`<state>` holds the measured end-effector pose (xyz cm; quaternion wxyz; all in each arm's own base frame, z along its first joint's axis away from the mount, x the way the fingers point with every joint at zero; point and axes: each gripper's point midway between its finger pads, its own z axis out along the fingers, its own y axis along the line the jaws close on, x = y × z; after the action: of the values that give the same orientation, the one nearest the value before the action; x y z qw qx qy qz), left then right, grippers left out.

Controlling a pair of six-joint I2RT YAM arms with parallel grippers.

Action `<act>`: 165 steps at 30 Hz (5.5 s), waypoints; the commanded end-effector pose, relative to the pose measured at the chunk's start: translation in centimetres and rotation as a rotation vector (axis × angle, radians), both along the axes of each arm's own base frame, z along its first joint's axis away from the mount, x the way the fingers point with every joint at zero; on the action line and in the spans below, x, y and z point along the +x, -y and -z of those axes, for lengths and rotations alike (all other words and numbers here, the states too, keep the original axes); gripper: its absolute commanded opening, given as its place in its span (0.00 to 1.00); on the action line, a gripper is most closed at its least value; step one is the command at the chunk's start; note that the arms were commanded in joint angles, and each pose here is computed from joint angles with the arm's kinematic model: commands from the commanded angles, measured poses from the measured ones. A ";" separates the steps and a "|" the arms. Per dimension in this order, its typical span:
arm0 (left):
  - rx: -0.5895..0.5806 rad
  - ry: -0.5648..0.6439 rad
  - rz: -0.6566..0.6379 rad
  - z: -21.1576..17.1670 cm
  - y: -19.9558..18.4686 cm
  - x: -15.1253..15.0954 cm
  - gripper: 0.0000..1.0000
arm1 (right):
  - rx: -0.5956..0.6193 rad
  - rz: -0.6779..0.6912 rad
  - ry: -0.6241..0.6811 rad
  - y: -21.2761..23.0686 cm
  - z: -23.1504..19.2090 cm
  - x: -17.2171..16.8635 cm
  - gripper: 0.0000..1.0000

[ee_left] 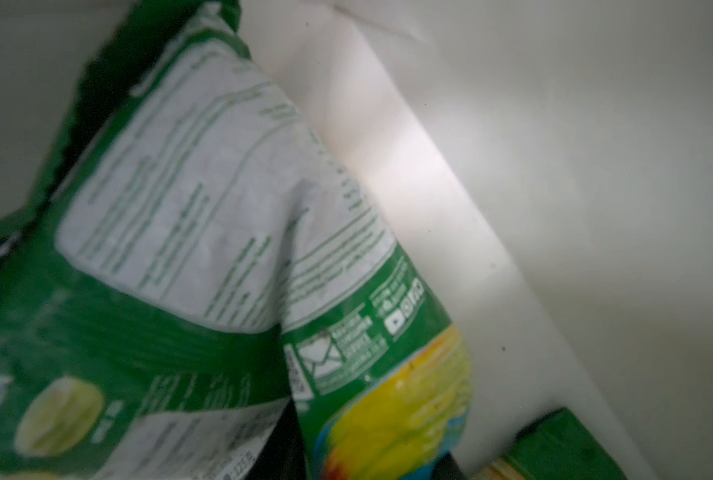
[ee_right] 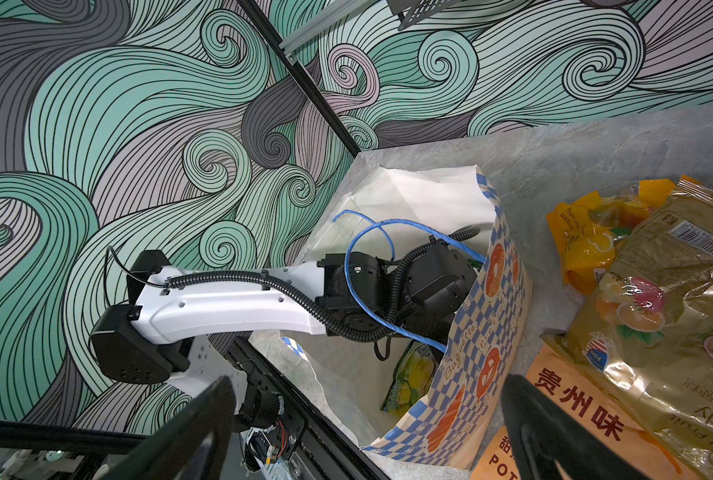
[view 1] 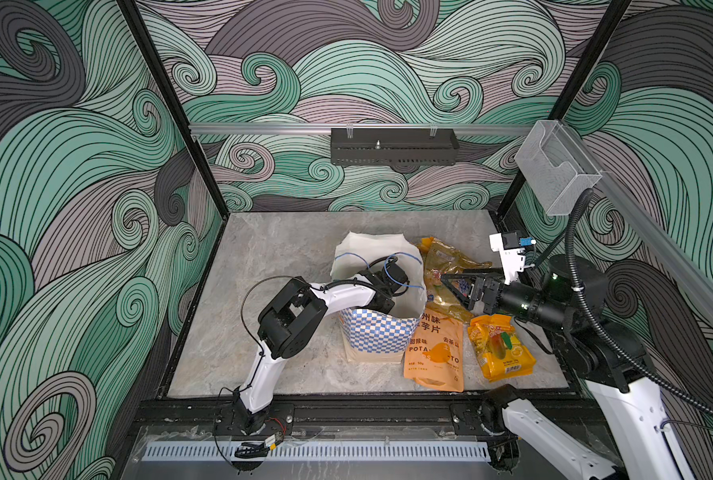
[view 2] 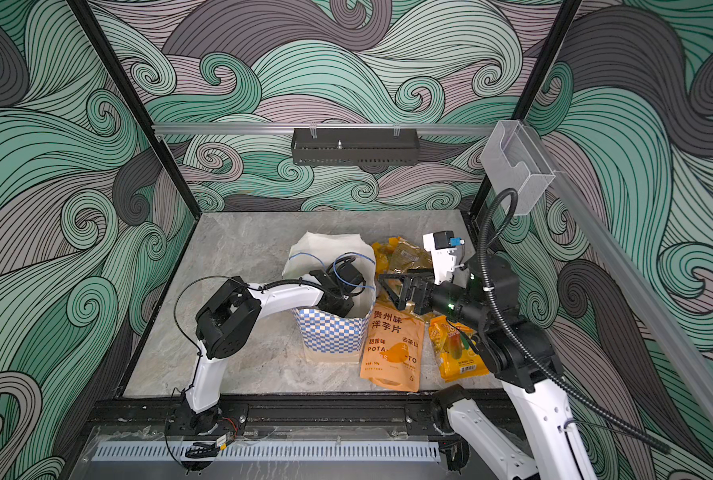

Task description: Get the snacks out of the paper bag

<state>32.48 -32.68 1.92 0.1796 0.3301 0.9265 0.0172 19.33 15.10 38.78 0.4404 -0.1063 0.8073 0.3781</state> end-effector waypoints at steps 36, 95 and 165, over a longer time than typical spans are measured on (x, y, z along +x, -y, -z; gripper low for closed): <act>-0.003 0.198 -0.098 -13.4 -3.7 1.6 0.00 | 0.000 -0.011 -0.015 -0.2 0.1 -0.2 1.00; -0.778 0.776 -0.303 -48.0 -16.8 0.5 0.00 | 0.021 -0.009 -0.018 -0.1 -0.2 -0.6 0.99; -0.978 0.570 -0.319 -42.3 -18.7 0.3 0.70 | 0.037 -0.024 -0.097 -0.7 1.9 -0.5 1.00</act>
<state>34.63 -11.41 42.07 0.5496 -0.0015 0.7915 -0.2674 18.75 15.44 36.09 0.3896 -0.0845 0.8284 0.3935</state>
